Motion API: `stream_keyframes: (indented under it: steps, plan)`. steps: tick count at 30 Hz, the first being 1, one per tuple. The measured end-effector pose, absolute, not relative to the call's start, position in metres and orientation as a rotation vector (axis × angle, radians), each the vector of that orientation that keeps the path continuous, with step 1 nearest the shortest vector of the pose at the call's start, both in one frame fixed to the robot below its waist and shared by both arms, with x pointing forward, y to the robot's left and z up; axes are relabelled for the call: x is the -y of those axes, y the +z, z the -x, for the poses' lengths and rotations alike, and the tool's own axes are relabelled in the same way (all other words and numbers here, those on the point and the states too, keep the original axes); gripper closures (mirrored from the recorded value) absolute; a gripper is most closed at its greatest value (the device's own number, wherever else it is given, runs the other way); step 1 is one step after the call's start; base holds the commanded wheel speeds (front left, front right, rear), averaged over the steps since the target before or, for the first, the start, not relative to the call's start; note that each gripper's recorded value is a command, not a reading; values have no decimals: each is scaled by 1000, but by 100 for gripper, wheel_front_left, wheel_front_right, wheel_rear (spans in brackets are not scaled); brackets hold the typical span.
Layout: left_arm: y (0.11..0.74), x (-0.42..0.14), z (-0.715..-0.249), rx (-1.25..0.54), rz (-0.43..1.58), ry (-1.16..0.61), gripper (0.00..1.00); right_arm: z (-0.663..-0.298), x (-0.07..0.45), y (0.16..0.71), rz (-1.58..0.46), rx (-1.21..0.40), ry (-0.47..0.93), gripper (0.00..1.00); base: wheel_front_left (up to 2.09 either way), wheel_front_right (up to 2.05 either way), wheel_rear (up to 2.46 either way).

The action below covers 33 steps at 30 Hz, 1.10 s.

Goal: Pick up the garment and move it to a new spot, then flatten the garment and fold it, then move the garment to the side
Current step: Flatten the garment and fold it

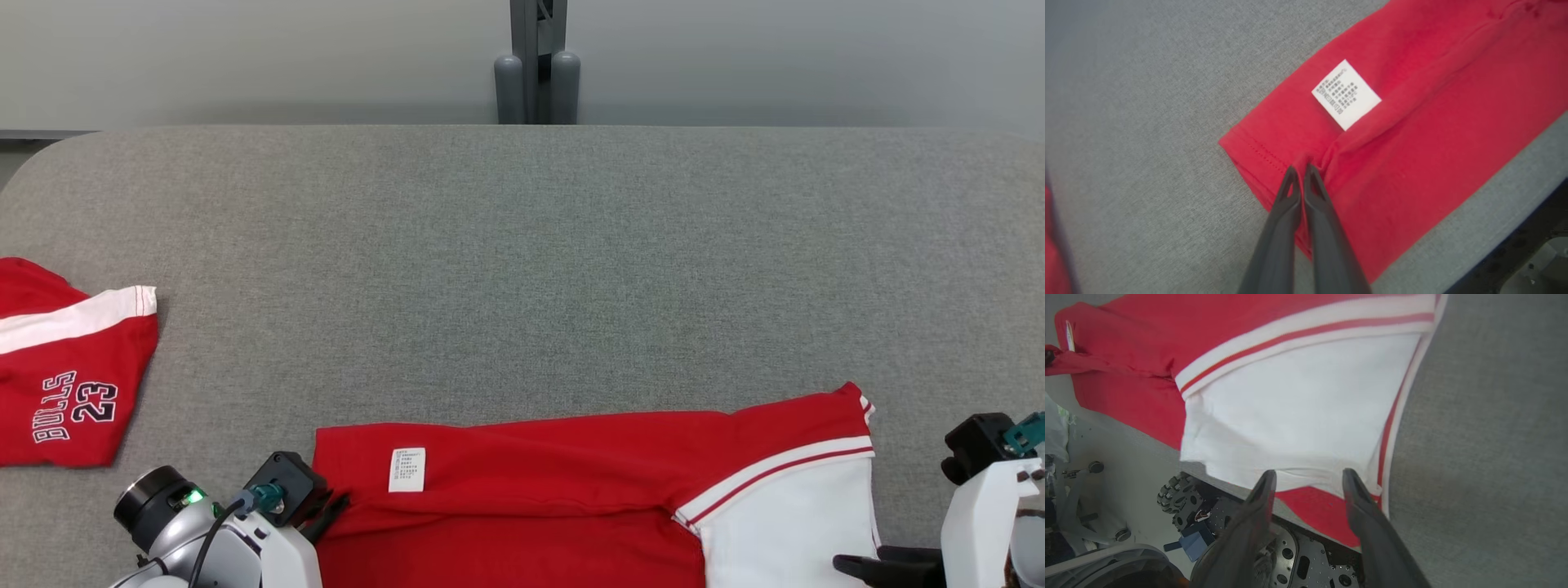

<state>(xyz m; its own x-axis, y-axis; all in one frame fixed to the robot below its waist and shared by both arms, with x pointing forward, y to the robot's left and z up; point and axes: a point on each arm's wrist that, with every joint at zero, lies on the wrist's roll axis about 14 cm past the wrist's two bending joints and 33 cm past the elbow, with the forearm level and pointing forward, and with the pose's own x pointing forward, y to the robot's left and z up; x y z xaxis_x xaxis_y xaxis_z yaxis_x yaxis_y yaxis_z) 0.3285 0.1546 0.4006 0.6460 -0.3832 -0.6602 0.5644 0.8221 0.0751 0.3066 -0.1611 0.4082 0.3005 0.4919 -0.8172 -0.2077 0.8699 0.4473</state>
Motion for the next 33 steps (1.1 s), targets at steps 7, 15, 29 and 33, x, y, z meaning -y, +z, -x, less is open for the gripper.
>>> stream_keyframes:
  steps: [7,15,29,33]
  plan:
    - [405,-164,-334,-673,-284,-497,0,-310,165,419,-271,-1143,441,0,0,0,0]
    - [462,-182,-380,-418,-195,-299,0,-381,159,488,-274,-681,406,0,0,0,0]
    - [541,-174,-413,104,141,-62,0,-422,172,569,-228,125,256,0,0,0,0]
    - [528,-169,-408,96,222,-16,0,-409,168,549,-216,139,237,0,0,0,0]
